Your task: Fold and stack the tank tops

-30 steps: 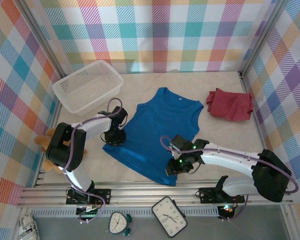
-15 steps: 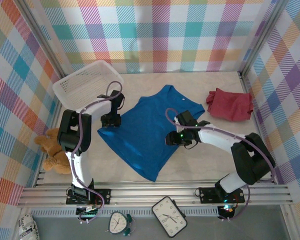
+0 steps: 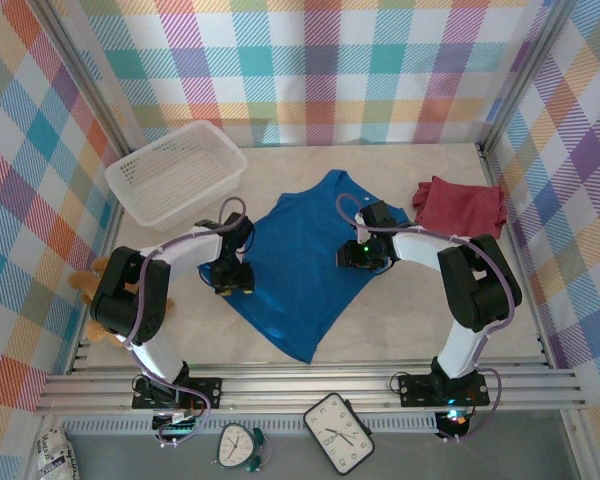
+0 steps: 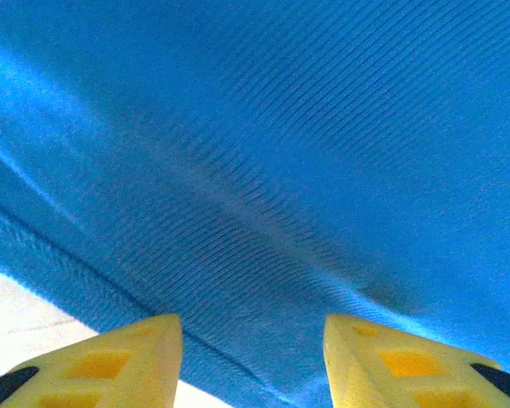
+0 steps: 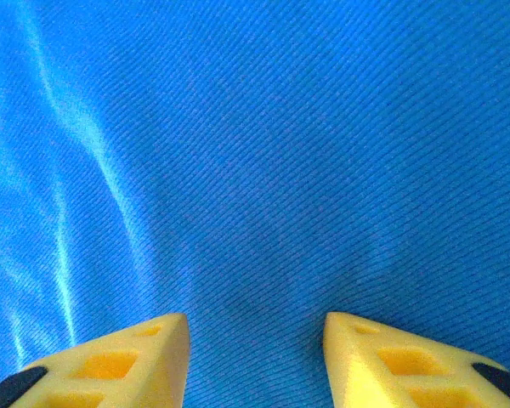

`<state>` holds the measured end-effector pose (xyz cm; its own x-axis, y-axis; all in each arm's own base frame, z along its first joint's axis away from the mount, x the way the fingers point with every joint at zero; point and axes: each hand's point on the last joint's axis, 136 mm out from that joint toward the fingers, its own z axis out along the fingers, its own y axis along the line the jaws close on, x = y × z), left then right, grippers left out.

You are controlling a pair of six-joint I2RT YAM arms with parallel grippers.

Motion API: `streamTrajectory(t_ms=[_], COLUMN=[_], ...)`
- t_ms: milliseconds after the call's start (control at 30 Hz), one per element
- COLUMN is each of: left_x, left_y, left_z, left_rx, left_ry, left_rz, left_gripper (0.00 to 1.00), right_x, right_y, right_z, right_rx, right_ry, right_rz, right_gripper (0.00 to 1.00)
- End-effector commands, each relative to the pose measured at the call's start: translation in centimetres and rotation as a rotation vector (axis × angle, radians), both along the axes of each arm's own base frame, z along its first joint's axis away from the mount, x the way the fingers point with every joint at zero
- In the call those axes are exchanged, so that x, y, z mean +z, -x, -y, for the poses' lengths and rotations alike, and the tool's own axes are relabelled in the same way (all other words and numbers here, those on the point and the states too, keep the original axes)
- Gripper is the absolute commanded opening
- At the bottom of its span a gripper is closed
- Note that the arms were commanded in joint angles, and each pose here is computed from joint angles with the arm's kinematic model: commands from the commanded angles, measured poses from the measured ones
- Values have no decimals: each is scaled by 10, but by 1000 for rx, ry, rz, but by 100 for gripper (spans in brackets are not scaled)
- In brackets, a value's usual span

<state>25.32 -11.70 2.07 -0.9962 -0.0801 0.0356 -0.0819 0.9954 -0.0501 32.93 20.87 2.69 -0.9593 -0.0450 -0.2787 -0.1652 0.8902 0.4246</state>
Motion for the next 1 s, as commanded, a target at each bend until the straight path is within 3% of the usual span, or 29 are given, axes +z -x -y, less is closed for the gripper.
streamTrajectory(t_ms=[0, 200, 367, 667, 800, 967], left_x=[-9, -26, -19, 19, 46, 62], left_y=[2, -6, -31, -87, -75, -29], left_z=[-9, -35, -50, -33, -15, 12], left_rx=[41, 61, 30, -47, -87, -127], left_ry=[-21, -68, -151, -148, -126, -68], left_rz=[-3, -39, -17, 77, 96, 92], left_gripper=[46, 44, 44, 52, 54, 55], right_x=[-8, -17, -11, 37, 38, 28], right_y=[14, 42, 67, 57, 63, 81], right_z=[1, -2, -8, 17, 47, 55], right_rx=[29, 30, 27, 8, -46, -66], right_ry=[-14, -35, -31, 69, 147, 144], right_rz=[-49, -107, -111, 43, 52, -15], right_gripper=[46, 44, 45, 54, 56, 56])
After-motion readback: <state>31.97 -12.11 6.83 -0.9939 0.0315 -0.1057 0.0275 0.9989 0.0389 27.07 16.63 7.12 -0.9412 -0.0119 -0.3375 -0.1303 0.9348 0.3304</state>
